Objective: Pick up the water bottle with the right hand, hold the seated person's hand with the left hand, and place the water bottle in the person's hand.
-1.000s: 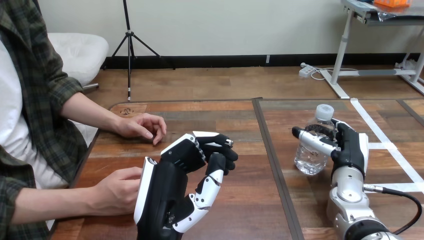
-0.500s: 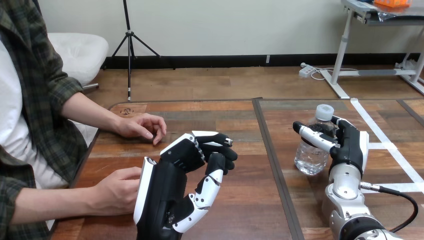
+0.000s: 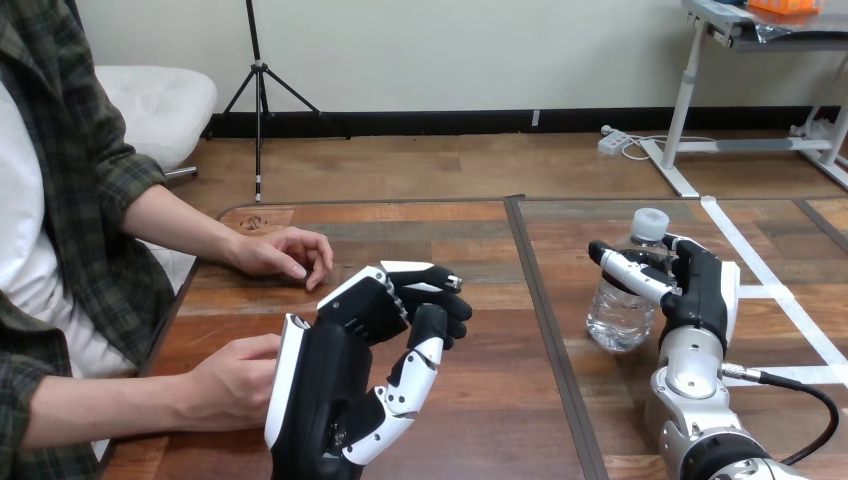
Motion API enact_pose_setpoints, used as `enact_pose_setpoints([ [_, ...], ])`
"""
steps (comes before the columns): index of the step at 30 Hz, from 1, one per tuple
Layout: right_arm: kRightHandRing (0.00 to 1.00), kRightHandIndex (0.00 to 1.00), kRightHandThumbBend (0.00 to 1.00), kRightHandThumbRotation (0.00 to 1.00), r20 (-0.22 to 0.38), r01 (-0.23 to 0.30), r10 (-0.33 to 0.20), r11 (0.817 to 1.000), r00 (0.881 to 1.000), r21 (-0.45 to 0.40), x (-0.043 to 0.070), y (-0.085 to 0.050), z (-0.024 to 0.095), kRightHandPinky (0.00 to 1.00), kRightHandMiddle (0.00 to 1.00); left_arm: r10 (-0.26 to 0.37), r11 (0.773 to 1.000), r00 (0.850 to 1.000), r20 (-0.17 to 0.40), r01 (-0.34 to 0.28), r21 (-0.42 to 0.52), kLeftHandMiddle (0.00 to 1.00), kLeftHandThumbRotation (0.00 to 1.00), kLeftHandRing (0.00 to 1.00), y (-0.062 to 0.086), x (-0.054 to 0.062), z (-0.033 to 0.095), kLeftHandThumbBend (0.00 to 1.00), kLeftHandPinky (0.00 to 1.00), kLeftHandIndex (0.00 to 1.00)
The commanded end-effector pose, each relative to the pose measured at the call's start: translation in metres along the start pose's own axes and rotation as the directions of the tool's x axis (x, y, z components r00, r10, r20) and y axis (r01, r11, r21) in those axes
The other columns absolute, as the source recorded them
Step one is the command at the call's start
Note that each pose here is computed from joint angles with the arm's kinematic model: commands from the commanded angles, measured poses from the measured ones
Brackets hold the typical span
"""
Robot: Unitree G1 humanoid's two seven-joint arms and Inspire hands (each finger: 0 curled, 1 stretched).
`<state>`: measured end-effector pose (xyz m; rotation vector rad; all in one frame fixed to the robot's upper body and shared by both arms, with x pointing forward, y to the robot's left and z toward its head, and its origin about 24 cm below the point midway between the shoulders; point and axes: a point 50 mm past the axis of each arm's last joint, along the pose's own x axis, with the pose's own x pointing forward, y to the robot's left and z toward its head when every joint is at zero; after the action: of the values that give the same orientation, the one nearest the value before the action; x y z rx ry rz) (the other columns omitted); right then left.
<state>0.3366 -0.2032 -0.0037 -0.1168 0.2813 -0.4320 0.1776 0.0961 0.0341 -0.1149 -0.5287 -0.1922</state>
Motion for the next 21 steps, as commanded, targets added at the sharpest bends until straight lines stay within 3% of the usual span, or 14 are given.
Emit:
enact_pose_setpoints([
  [1, 0.49, 0.53, 0.74, 0.00, 0.114, -0.012, 0.010, 1.000, 0.993, 0.016, 0.0081, 0.0092, 0.0367, 0.55, 0.49, 0.017, 1.000, 1.000, 0.024, -0.016, -0.018, 0.52, 0.25, 0.46, -0.0024, 0.0011, 0.0021, 0.22, 0.37, 0.56],
  [21, 0.49, 0.54, 0.76, 0.00, 0.123, -0.004, 0.007, 1.000, 0.992, -0.022, 0.0083, 0.0063, 0.0351, 0.49, 0.52, 0.022, 1.000, 0.999, 0.027, -0.021, -0.019, 0.51, 0.24, 0.45, -0.0026, 0.0018, 0.0021, 0.21, 0.37, 0.55],
])
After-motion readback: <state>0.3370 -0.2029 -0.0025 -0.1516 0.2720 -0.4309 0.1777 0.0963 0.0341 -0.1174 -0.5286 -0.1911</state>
